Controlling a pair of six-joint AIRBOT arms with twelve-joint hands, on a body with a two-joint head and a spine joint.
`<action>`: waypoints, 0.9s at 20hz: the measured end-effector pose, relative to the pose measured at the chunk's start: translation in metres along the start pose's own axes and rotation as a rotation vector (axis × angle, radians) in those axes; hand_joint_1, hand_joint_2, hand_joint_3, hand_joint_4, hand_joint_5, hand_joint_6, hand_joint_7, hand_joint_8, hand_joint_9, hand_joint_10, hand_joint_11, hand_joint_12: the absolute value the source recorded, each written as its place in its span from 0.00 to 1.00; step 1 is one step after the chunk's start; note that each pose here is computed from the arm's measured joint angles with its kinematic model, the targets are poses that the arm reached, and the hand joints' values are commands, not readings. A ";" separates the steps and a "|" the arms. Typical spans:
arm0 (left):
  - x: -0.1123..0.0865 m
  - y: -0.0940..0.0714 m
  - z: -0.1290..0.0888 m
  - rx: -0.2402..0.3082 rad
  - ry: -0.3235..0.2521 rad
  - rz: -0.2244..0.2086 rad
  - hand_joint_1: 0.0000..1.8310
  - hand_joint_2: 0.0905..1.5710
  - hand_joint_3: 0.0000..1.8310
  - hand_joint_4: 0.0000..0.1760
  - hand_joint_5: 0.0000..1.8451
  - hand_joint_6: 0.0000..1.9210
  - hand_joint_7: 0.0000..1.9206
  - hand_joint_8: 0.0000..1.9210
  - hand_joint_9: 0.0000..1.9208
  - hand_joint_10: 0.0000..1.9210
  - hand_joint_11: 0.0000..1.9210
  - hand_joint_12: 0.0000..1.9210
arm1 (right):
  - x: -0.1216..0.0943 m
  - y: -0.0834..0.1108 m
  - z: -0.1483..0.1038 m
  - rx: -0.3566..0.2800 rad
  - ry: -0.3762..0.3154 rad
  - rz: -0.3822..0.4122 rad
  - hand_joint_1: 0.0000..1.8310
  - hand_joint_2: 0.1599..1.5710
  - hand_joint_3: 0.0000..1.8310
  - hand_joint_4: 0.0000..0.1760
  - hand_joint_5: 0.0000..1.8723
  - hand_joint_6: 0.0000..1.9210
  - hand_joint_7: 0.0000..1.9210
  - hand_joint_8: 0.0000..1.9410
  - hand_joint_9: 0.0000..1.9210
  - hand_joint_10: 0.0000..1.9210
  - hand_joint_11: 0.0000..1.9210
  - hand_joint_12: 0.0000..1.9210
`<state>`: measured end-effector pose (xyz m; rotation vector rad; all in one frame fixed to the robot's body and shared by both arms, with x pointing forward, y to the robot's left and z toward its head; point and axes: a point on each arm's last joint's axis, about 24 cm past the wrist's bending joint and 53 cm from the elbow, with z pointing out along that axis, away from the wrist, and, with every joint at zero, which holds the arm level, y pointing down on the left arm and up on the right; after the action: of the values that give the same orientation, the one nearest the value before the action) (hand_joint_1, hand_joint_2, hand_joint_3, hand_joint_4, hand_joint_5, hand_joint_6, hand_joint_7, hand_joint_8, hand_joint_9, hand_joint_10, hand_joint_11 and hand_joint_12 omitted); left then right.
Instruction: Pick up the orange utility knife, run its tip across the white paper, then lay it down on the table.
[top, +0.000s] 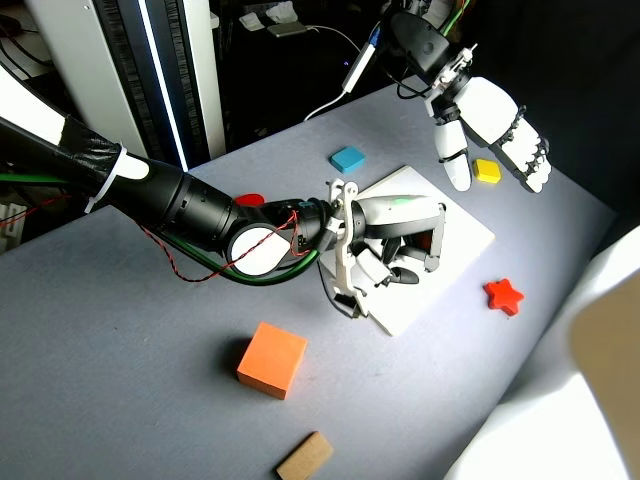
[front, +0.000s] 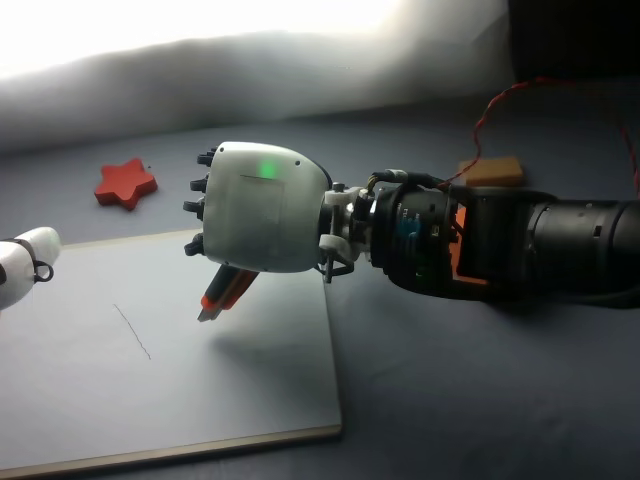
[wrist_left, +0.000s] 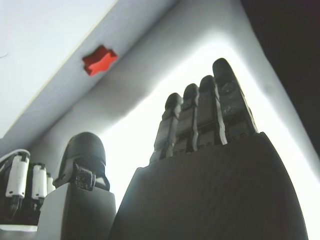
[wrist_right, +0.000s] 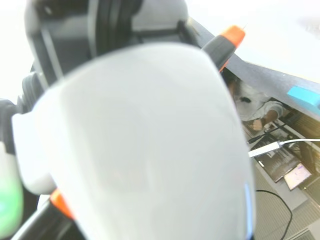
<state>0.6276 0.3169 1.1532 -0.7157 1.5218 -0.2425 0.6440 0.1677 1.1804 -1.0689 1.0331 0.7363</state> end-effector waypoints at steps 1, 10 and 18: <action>0.000 -0.001 0.000 0.001 0.000 -0.002 0.01 0.81 0.00 0.00 0.00 0.00 0.00 0.00 0.00 0.00 0.00 0.19 | 0.000 0.002 0.001 -0.004 0.000 -0.002 0.84 0.58 0.34 1.00 0.79 1.00 0.87 1.00 0.92 1.00 0.95 1.00; -0.001 -0.005 0.000 0.005 -0.002 -0.013 0.01 0.81 0.00 0.00 0.00 0.00 0.00 0.00 0.00 0.00 0.00 0.15 | 0.001 0.016 -0.001 -0.103 -0.027 -0.133 0.84 0.59 0.34 1.00 0.77 1.00 0.86 1.00 0.91 1.00 0.94 1.00; 0.001 -0.007 -0.002 0.008 0.006 -0.015 0.00 0.81 0.00 0.00 0.00 0.00 0.00 0.00 0.00 0.00 0.00 0.16 | 0.000 0.017 -0.009 -0.146 -0.053 -0.202 0.83 0.59 0.34 1.00 0.78 1.00 0.86 1.00 0.91 1.00 0.94 1.00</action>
<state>0.6277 0.3105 1.1563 -0.7212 1.5204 -0.2619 0.6261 0.1652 1.1739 -1.2528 0.8217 0.6800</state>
